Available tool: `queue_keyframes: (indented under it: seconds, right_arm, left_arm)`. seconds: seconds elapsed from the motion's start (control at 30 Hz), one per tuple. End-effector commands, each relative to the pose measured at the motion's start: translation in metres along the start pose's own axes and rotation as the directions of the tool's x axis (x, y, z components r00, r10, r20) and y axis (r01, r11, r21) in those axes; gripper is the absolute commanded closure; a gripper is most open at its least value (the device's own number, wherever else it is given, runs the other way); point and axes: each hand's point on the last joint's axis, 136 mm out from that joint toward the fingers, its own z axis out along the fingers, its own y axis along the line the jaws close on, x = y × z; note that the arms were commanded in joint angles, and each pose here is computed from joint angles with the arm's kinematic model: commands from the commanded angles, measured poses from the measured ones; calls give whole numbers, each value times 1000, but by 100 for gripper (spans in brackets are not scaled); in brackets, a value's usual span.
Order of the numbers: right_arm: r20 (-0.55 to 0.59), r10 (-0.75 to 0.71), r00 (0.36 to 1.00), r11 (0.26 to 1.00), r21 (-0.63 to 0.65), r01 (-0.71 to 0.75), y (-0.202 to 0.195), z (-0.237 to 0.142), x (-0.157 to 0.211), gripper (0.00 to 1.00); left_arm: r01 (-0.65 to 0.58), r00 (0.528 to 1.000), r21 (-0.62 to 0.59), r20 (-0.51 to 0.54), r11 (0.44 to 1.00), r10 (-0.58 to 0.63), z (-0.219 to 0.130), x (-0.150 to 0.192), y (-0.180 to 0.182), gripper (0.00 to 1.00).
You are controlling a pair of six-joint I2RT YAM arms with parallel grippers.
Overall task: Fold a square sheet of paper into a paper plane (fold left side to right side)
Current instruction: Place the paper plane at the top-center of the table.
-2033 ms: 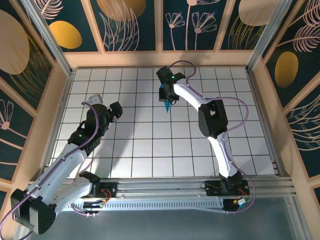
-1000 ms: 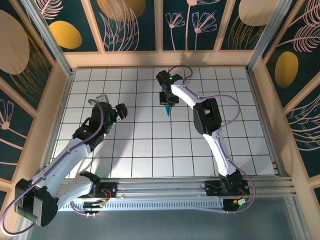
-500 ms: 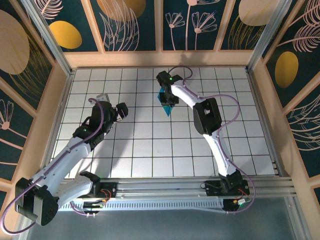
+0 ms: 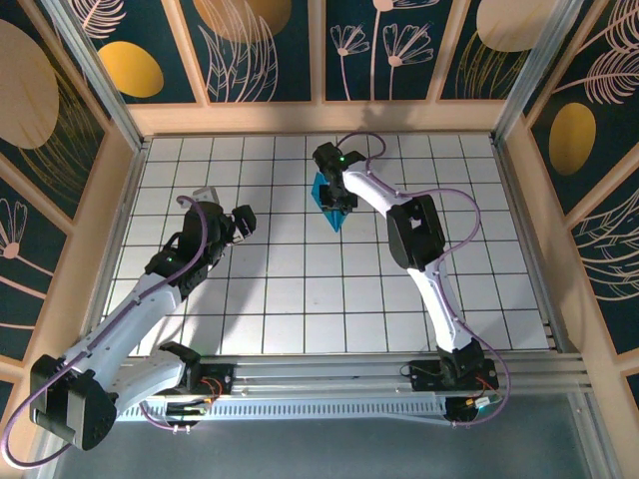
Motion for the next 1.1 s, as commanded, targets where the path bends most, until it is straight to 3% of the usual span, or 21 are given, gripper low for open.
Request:
queue_keyframes:
  seconds: [0.0,1.07]
  right_arm:
    - [-11,33,999,999,25,-33,-10,-10,7,63]
    - [73,28,997,999,18,-29,-4,-53,-6,61]
  left_arm:
    - [0,1000,-10,16,1000,1,-3,-11,-2,14]
    - [14,1000,12,0,1000,-14,1,-8,-7,13]
